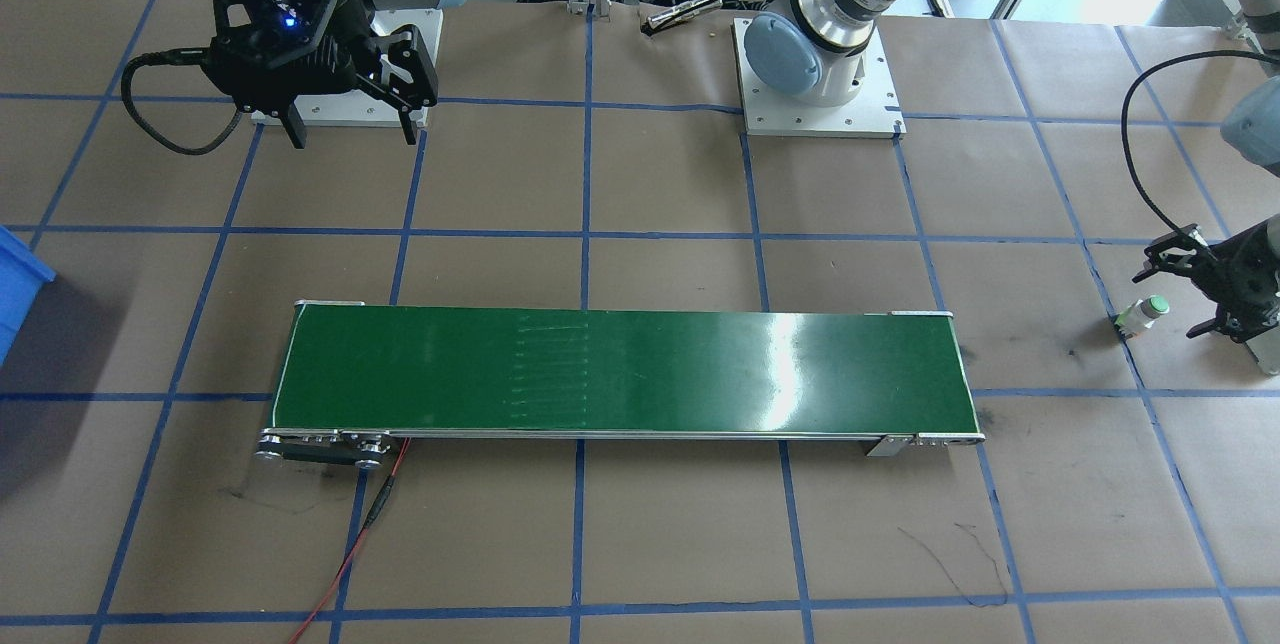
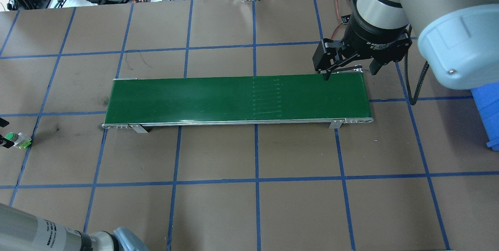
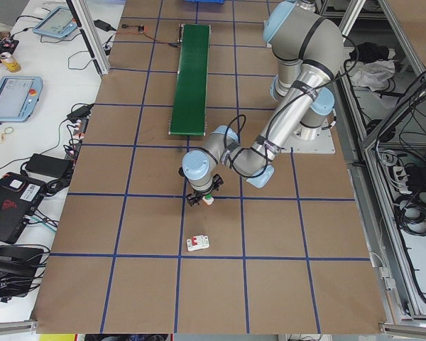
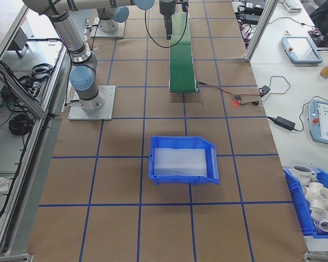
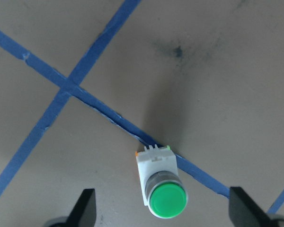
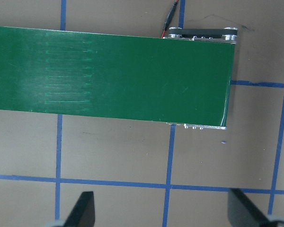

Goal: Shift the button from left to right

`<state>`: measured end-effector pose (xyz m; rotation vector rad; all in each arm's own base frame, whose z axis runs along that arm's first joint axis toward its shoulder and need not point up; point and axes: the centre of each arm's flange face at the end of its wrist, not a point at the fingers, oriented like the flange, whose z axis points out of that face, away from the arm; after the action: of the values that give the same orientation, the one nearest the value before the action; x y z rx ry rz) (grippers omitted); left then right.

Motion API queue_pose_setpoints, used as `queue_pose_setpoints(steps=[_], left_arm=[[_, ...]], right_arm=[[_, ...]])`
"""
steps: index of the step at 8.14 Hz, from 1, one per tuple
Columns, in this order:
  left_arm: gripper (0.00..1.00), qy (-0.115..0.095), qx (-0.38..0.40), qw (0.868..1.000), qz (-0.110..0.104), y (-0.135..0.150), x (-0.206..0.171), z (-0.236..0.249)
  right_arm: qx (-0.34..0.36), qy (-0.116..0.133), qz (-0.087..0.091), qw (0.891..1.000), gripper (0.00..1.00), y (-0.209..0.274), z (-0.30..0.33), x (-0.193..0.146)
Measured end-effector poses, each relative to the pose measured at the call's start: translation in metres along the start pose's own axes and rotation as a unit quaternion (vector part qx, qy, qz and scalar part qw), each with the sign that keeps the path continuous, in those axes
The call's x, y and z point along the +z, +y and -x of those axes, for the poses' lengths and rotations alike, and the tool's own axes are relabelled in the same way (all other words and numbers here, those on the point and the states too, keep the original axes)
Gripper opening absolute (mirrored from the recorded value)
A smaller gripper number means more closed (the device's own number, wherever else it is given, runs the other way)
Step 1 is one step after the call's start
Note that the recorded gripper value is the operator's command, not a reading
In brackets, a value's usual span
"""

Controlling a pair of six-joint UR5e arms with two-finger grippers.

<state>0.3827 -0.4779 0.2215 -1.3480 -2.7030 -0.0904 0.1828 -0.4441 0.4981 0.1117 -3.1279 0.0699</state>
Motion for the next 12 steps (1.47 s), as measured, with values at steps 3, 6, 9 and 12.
queue_pose_setpoints(steps=[3, 6, 9, 12], left_arm=[[1.0, 0.004, 0.01, 1.0, -0.001, -0.013, 0.013, -0.002], [1.0, -0.003, 0.012, 1.0, 0.002, -0.013, 0.021, -0.002], [1.0, -0.001, 0.013, 1.0, 0.002, -0.013, 0.026, -0.001], [0.9, 0.001, 0.011, 1.0, 0.001, -0.012, 0.029, -0.001]], right_arm=[[0.0, 0.0, 0.0, 1.0, 1.0, 0.0, 0.0, 0.0], [0.0, 0.0, 0.0, 1.0, 1.0, 0.0, 0.0, 0.0], [0.0, 0.0, 0.0, 1.0, 1.0, 0.0, 0.0, 0.0], [0.0, 0.0, 0.0, 1.0, 1.0, 0.0, 0.0, 0.0]])
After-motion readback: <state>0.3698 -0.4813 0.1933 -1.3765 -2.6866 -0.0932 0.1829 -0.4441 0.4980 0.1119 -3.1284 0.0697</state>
